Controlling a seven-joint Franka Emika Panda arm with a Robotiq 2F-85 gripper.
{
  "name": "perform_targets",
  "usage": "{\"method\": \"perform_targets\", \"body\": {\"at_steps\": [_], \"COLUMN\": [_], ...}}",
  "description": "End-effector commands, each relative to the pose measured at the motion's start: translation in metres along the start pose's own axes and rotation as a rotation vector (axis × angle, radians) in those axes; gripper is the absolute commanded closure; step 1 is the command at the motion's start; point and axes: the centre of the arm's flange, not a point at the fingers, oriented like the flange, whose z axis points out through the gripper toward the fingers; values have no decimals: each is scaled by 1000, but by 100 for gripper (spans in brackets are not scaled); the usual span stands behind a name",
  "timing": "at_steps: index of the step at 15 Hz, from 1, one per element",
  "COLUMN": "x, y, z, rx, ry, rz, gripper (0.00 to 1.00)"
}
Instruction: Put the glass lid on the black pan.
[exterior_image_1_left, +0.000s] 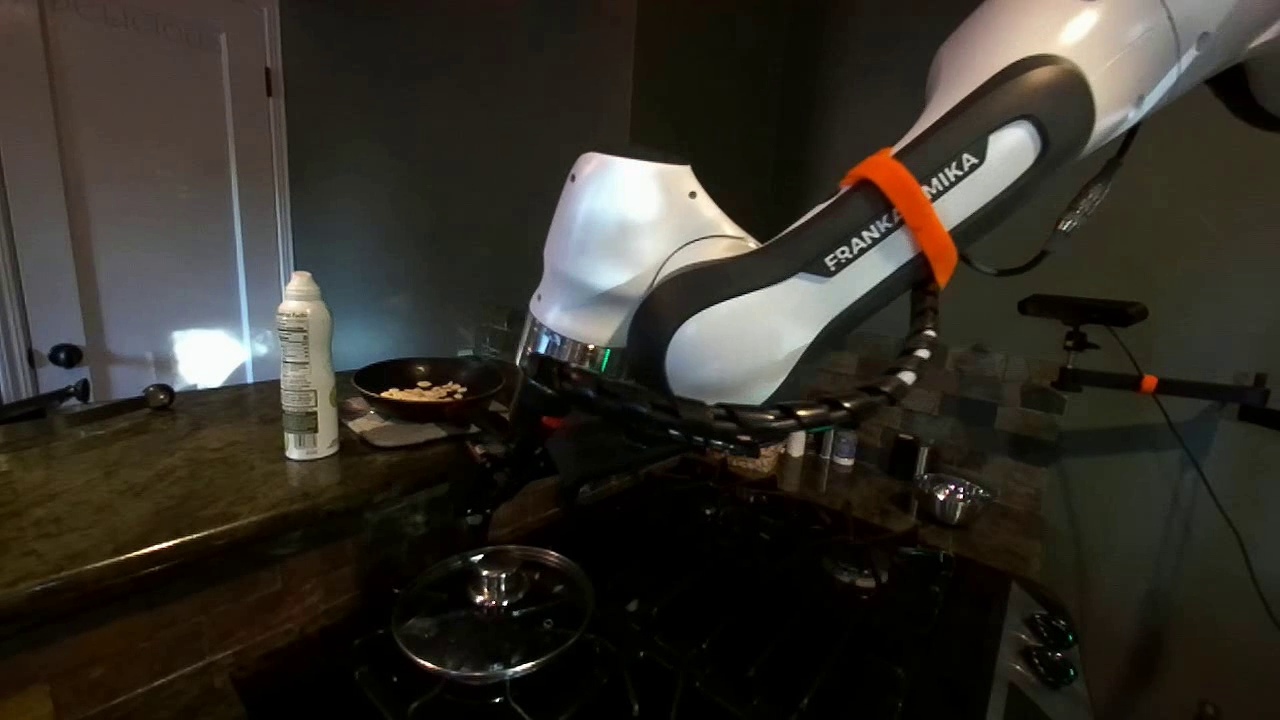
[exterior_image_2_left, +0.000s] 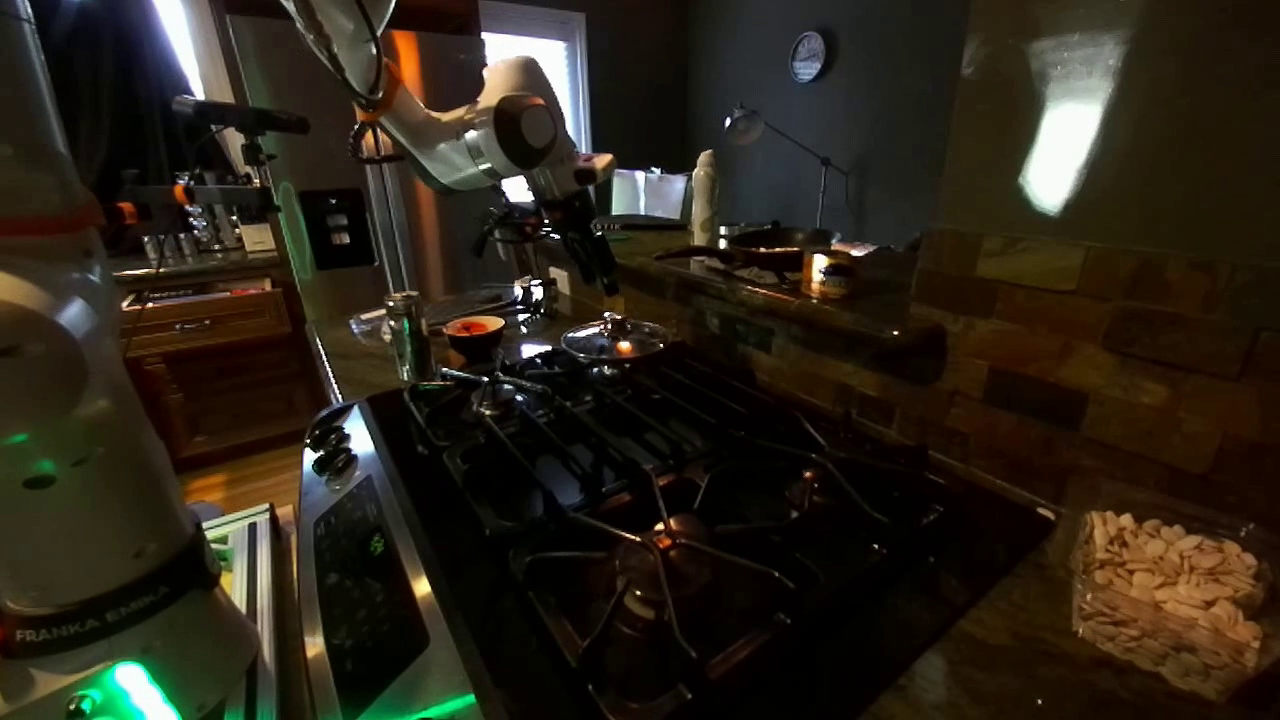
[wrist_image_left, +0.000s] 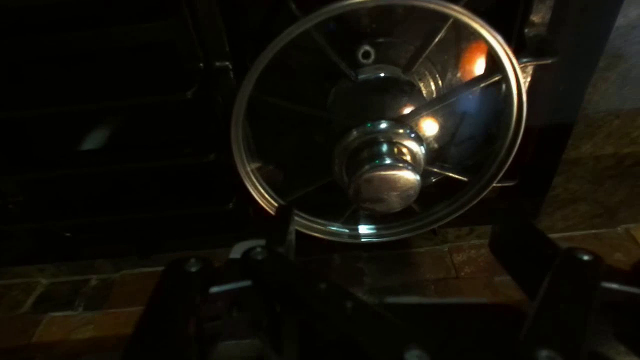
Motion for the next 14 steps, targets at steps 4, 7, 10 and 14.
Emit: {"method": "perform_targets", "body": {"at_steps": [4,7,10,14], "x": [32,38,41,36], "y": [-23,-12,-3,-3], "z": [55,68,74,72], "rx": [57,12,-10,-17], "ry": [-117,-105,-121,-173], "rz": [47,89,103,92], "gripper": [0,0,0,2]}}
